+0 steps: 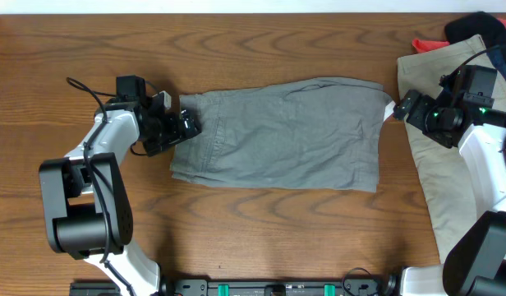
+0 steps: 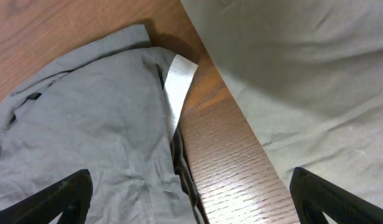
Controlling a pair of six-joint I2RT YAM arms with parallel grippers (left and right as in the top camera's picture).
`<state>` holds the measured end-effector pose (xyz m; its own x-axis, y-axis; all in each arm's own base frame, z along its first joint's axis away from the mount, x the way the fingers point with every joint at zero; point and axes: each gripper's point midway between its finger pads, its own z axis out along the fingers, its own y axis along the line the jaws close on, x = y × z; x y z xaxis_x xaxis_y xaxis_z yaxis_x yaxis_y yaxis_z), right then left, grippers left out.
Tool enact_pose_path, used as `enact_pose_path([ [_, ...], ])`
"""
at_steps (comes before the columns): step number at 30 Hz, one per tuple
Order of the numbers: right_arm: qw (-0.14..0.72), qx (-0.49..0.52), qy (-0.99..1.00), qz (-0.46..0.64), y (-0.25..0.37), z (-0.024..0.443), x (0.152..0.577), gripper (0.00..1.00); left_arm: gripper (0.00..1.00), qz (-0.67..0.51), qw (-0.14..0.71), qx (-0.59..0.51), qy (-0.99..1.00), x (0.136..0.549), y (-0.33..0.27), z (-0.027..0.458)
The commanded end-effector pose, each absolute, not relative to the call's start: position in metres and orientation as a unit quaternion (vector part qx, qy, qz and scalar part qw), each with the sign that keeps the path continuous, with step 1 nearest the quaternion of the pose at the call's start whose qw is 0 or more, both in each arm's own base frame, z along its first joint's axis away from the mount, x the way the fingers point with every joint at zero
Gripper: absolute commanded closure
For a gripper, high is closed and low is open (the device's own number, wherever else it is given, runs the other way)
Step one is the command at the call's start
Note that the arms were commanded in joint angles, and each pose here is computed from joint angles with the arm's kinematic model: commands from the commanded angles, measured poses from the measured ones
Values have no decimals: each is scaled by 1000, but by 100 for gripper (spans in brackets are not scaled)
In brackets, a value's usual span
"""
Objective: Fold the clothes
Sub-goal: 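Lift the left edge with the left gripper and fold it rightward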
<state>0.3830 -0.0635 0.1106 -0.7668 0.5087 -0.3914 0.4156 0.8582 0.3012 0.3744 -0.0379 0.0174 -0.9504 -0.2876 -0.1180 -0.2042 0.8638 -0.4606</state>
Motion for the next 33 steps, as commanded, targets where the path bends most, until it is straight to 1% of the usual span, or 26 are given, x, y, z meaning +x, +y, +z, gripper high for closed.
enact_pose_path([
  [1,241,240,935,96,-66,114,385,1,8,-255,47,-116,959,360,-55,-4],
  [2,241,240,935,97,-66,114,386,1,13,-255,39,-113,960,356,-58,-8],
  [6,241,240,935,96,-66,114,385,1,18,-254,15,-108,961,347,-66,-21],
  [8,241,240,935,96,-66,114,385,1,32,-253,8,-109,961,345,-67,-25],
  [10,241,240,935,96,-66,114,385,1,49,-248,6,-110,963,345,-66,-27],
  [14,241,240,935,96,-66,114,385,1,67,-218,9,-111,970,345,-56,-31],
  [16,241,240,935,96,-66,114,385,1,80,-204,7,-113,972,343,-52,-33],
  [17,241,240,935,96,-66,114,385,1,91,-197,6,-116,973,343,-49,-34],
  [18,241,240,935,96,-66,114,385,1,94,-191,4,-120,974,341,-47,-34],
  [22,241,240,935,96,-66,114,385,1,94,-138,-6,-150,979,336,-31,-32],
  [26,241,240,935,96,-66,114,385,1,94,-20,-16,-206,978,324,8,-19],
  [29,241,240,935,96,-66,114,385,1,94,33,-10,-214,976,323,26,6],
  [33,241,240,935,96,-66,114,385,1,94,92,5,-215,972,324,47,56],
])
